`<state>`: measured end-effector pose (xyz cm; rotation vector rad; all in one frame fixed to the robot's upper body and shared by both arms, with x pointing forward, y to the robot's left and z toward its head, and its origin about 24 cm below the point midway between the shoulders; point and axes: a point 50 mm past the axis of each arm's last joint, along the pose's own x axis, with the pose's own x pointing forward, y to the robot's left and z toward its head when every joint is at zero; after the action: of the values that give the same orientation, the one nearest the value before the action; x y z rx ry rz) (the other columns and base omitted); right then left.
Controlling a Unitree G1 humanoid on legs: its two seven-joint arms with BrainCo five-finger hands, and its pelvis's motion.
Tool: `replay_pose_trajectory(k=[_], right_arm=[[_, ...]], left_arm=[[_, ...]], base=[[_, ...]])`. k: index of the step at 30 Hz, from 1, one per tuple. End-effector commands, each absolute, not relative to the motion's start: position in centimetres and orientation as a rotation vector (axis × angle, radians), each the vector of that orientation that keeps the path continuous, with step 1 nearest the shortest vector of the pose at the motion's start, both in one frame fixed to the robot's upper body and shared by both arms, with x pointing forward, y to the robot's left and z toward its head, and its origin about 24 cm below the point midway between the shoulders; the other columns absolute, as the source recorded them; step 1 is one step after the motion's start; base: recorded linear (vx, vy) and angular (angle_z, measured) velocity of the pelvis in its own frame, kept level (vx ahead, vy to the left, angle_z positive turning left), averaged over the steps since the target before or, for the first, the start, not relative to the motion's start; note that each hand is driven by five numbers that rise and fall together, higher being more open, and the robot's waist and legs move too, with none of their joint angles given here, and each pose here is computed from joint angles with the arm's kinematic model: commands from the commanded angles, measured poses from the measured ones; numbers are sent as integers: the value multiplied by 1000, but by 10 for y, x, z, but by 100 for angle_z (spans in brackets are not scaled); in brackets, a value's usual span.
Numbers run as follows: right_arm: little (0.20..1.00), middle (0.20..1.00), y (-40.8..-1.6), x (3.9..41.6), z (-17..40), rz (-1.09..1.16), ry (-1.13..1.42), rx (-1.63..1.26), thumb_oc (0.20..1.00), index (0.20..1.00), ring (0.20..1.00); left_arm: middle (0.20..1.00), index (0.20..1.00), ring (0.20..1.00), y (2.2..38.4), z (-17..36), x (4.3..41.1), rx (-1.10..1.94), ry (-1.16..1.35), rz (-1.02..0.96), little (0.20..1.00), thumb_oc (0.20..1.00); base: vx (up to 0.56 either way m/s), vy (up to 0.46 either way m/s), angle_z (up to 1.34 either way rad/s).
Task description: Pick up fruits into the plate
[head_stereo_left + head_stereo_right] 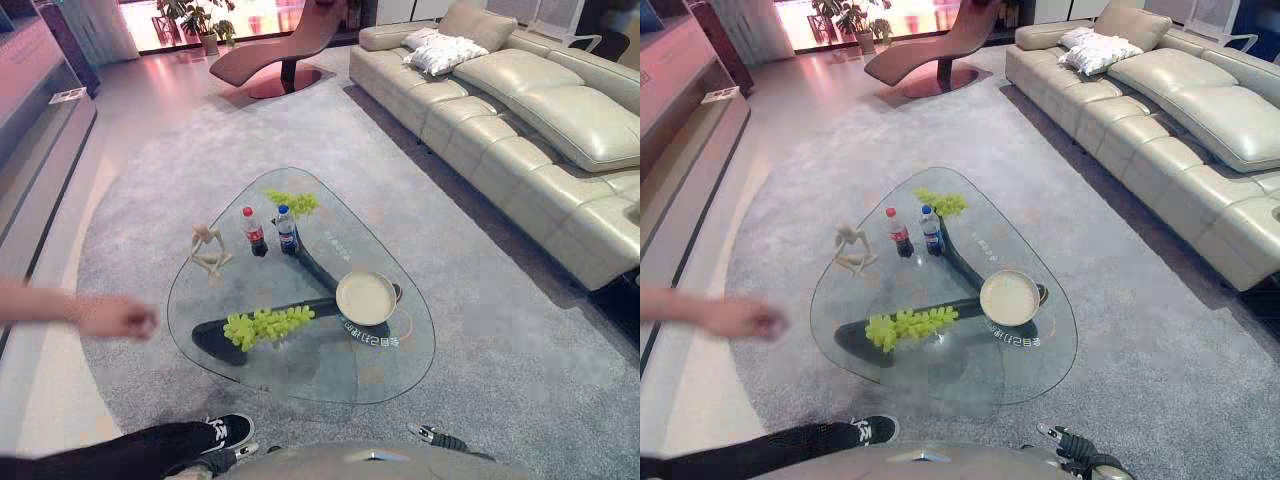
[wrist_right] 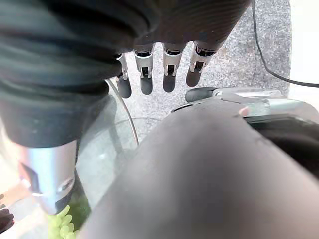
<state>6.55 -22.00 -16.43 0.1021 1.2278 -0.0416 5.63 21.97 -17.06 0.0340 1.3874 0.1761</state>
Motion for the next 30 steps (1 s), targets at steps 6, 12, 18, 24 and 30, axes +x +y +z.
replay_pose_trajectory(k=[6, 12, 18, 24, 30], right_arm=[[1000, 1000, -193, 93, -162, 45, 1158, 131, 1000, 1000, 1000], [1000, 1000, -192, 91, -163, 50, 1160, 126, 1000, 1000, 1000], [1000, 1000, -190, 98, -161, 69, 1149, 112, 1000, 1000, 1000], [1000, 1000, -193, 108, -156, 83, 1128, 97, 1000, 1000, 1000], [1000, 1000, -214, 134, -144, 59, 1044, 67, 1000, 1000, 1000]], left_arm=[[1000, 1000, 1000, 229, -167, 73, 144, 1387, 192, 1000, 1000], [1000, 1000, 1000, 229, -167, 73, 281, 1384, 141, 1000, 1000], [1000, 1000, 1000, 229, -163, 90, 360, 1311, 139, 1000, 1000], [1000, 1000, 1000, 240, -149, 125, 481, 1154, 164, 1000, 1000], [1000, 1000, 1000, 255, -112, 189, 702, 879, 219, 1000, 1000]], base=[[109, -45, -3], [0, 0, 0], [0, 0, 0], [-1, 8, -1], [-76, 104, -6]])
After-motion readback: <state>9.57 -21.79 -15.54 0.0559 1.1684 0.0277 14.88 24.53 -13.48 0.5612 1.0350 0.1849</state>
